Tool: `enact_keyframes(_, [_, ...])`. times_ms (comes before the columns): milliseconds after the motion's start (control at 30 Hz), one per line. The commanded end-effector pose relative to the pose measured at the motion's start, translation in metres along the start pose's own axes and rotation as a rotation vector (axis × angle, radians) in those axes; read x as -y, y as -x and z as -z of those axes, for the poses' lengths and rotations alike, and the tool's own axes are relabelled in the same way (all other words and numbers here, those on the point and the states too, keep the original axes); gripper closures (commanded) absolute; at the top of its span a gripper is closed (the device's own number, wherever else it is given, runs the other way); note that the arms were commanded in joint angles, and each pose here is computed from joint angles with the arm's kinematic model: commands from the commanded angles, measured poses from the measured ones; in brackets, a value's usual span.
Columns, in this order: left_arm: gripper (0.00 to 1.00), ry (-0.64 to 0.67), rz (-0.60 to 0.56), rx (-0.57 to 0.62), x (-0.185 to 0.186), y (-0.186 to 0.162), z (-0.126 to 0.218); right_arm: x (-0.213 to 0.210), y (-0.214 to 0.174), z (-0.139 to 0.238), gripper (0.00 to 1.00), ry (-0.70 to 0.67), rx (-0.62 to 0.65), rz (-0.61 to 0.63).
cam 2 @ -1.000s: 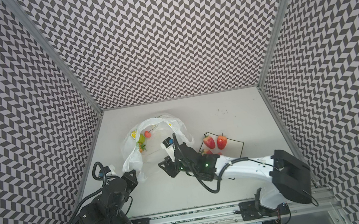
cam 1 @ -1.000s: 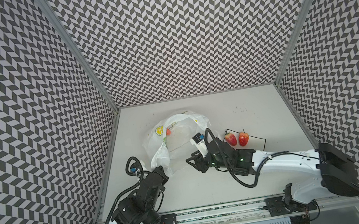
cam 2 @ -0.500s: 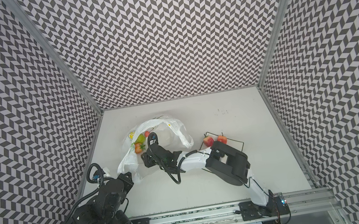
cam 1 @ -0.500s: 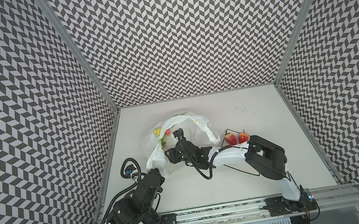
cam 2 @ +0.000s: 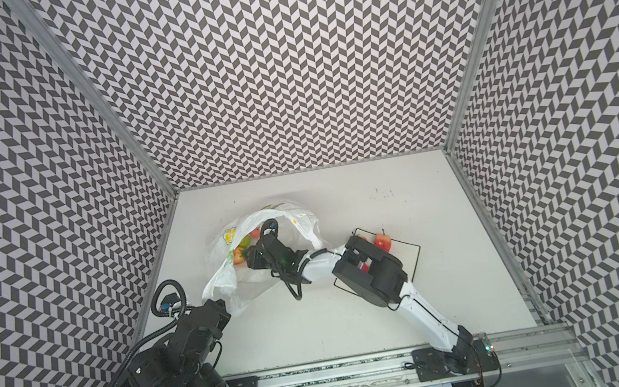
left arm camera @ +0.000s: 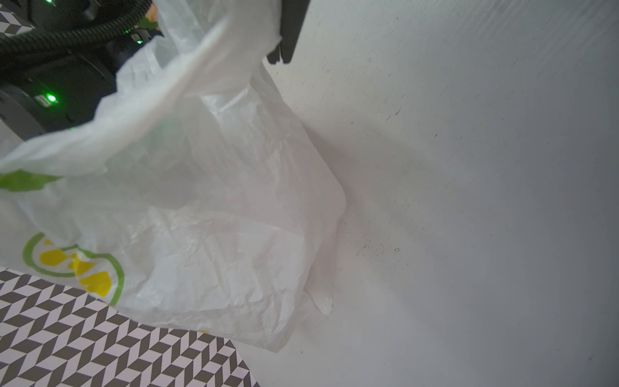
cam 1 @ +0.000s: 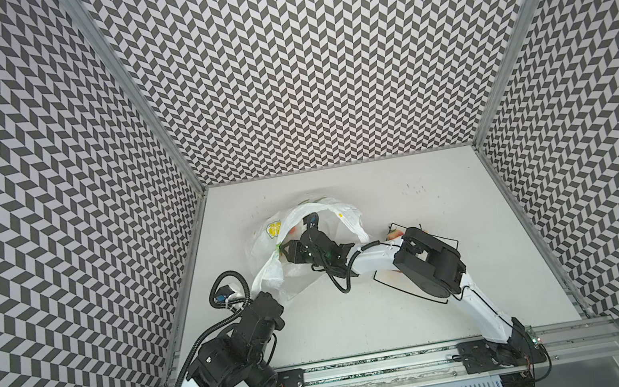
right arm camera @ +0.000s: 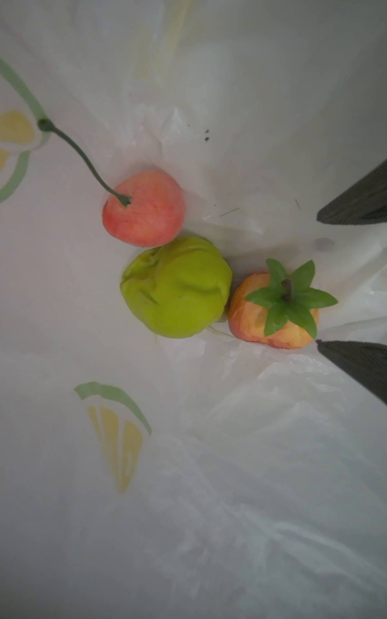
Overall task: Take the fake fruits out of the plastic bag
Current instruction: 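Move the open right gripper back into the bag opening, then lower the right gripper onto the yellow-red strawberry and grasp its leaves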
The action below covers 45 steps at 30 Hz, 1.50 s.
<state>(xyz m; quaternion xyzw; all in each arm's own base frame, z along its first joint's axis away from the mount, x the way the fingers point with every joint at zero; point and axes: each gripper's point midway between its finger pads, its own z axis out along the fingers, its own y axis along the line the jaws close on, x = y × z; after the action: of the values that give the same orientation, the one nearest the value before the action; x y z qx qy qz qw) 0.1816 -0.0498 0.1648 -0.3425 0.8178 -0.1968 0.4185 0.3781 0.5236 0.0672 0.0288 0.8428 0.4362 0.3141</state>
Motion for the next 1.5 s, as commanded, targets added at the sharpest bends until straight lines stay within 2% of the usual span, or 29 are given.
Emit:
enact_keyframes(0, [1.0, 0.005, -0.001, 0.027, 0.0, 0.006, 0.002, -0.018, 0.003, -0.009, 0.5, 0.098, -0.01, -0.062])
enact_keyframes(133, [1.0, 0.001, -0.007, 0.027, 0.002, 0.006, 0.002, -0.021, 0.0, -0.017, 0.55, 0.127, -0.031, -0.082])
enact_keyframes(400, [1.0, -0.01, -0.013, 0.023, 0.004, 0.004, 0.001, -0.017, -0.01, -0.032, 0.56, 0.144, -0.07, -0.119])
enact_keyframes(633, [1.0, -0.016, -0.011, 0.016, 0.004, 0.003, 0.001, -0.018, -0.005, -0.042, 0.62, 0.16, -0.054, -0.141])
enact_keyframes(733, [1.0, -0.014, -0.013, 0.015, 0.003, 0.002, 0.0, -0.017, 0.0, -0.044, 0.68, 0.165, -0.04, -0.148])
enact_keyframes(833, [1.0, -0.014, -0.013, 0.013, 0.003, 0.002, 0.0, -0.018, 0.004, -0.043, 0.8, 0.176, -0.039, -0.15])
enact_keyframes(1033, [1.0, -0.018, -0.008, 0.007, 0.003, -0.001, -0.002, -0.032, 0.008, -0.028, 0.92, 0.215, -0.043, -0.128])
enact_keyframes(1200, [1.0, -0.028, 0.001, 0.008, 0.005, -0.002, -0.004, -0.051, 0.012, -0.006, 0.95, 0.259, -0.072, -0.105])
enact_keyframes(1467, [1.0, -0.043, 0.002, 0.018, 0.008, 0.0, -0.004, -0.064, 0.021, 0.033, 0.99, 0.273, -0.038, -0.084])
